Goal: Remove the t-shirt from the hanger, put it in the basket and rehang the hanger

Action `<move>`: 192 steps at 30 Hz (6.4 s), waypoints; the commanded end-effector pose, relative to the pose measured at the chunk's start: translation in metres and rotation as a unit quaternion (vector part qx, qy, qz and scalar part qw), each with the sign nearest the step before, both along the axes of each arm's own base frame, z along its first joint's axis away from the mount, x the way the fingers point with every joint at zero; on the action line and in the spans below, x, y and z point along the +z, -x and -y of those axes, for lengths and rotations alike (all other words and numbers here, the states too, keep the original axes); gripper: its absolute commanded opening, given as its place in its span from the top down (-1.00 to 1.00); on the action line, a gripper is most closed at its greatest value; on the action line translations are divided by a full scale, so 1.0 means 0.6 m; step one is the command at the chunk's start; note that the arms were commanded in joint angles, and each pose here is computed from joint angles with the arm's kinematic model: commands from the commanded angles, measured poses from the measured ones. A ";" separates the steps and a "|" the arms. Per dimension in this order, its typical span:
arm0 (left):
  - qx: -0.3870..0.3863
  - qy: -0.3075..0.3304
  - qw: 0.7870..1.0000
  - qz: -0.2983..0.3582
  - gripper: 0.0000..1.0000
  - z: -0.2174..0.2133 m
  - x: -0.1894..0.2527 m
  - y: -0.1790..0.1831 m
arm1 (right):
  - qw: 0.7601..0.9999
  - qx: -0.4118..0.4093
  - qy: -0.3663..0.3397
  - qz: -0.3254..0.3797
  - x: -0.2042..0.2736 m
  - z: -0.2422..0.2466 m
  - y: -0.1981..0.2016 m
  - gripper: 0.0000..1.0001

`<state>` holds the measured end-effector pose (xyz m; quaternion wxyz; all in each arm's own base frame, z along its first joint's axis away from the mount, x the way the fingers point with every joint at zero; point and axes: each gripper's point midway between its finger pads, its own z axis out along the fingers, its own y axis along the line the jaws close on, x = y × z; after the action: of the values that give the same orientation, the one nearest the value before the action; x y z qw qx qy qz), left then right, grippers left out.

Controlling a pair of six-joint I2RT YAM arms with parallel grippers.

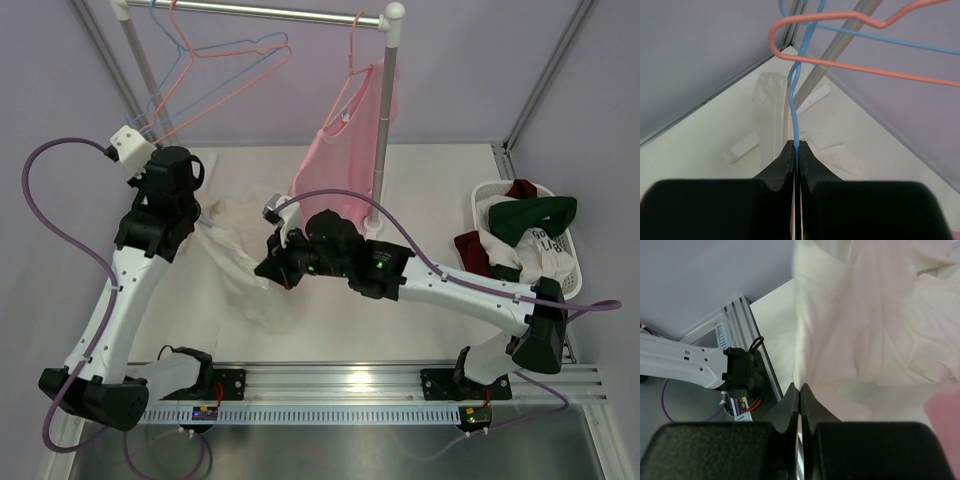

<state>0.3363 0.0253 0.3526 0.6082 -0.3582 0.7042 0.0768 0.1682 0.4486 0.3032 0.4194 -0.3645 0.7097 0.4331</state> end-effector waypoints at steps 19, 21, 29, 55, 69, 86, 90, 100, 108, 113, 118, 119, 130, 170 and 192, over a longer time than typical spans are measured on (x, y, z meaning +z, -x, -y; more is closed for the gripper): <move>-0.296 0.081 0.950 0.064 1.00 0.150 0.077 0.063 | 1.000 0.008 -0.020 0.016 0.027 -0.059 0.011 1.00; -0.303 0.089 0.948 0.042 1.00 0.147 0.073 0.099 | 1.000 -0.001 -0.018 0.023 0.032 -0.065 0.001 1.00; -0.331 0.077 0.940 0.019 1.00 0.133 0.077 0.203 | 0.999 -0.021 0.001 0.029 0.015 -0.063 -0.014 1.00; -0.440 -0.006 0.892 0.102 1.00 0.163 0.233 0.270 | 0.994 -0.097 -0.002 0.050 0.152 0.222 0.050 1.00; -0.288 -0.057 0.951 0.091 1.00 0.082 0.254 0.178 | 0.922 -0.350 0.006 0.163 0.348 0.362 -0.197 1.00; -0.246 -0.096 0.961 0.086 1.00 0.059 0.256 0.141 | 0.716 -0.627 -0.007 0.306 0.568 0.732 -0.277 1.00; -0.240 -0.100 0.962 0.085 1.00 0.056 0.257 0.137 | 0.645 -0.672 -0.032 0.363 0.641 0.790 -0.243 1.00; -0.202 -0.115 0.967 0.101 1.00 0.040 0.253 0.108 | 0.388 -0.800 0.023 0.457 0.743 0.972 -0.151 1.00; -0.123 -0.126 0.975 0.135 1.00 0.005 0.272 0.085 | 0.404 -0.878 0.049 0.251 0.494 1.143 -0.231 1.00; -0.094 -0.120 0.978 0.142 1.00 -0.013 0.276 0.103 | 0.485 -0.863 0.005 0.141 0.285 1.106 -0.274 1.00; -0.112 -0.143 0.967 0.177 1.00 -0.007 0.302 0.114 | 0.558 -0.827 -0.022 0.063 0.163 1.068 -0.330 1.00; -0.119 -0.147 0.965 0.183 1.00 -0.004 0.305 0.114 | 0.568 -0.821 -0.020 0.053 0.153 1.063 -0.338 1.00; -0.153 -0.164 0.950 0.219 1.00 0.028 0.326 0.074 | 0.593 -0.805 -0.013 0.000 0.146 1.041 -0.343 -0.99; -0.251 -0.295 0.853 0.351 1.00 0.059 0.442 0.268 | 0.706 -0.703 -0.072 0.049 0.221 0.925 -0.330 -0.99; -0.520 -0.238 0.780 0.255 1.00 0.243 0.352 0.125 | 0.725 -0.683 -0.065 0.054 0.233 0.898 -0.330 -0.99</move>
<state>0.2632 -0.1161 0.5458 0.7688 0.2018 0.5813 -0.1739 0.3732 -0.1013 0.4192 0.6423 0.2515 0.7226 0.0454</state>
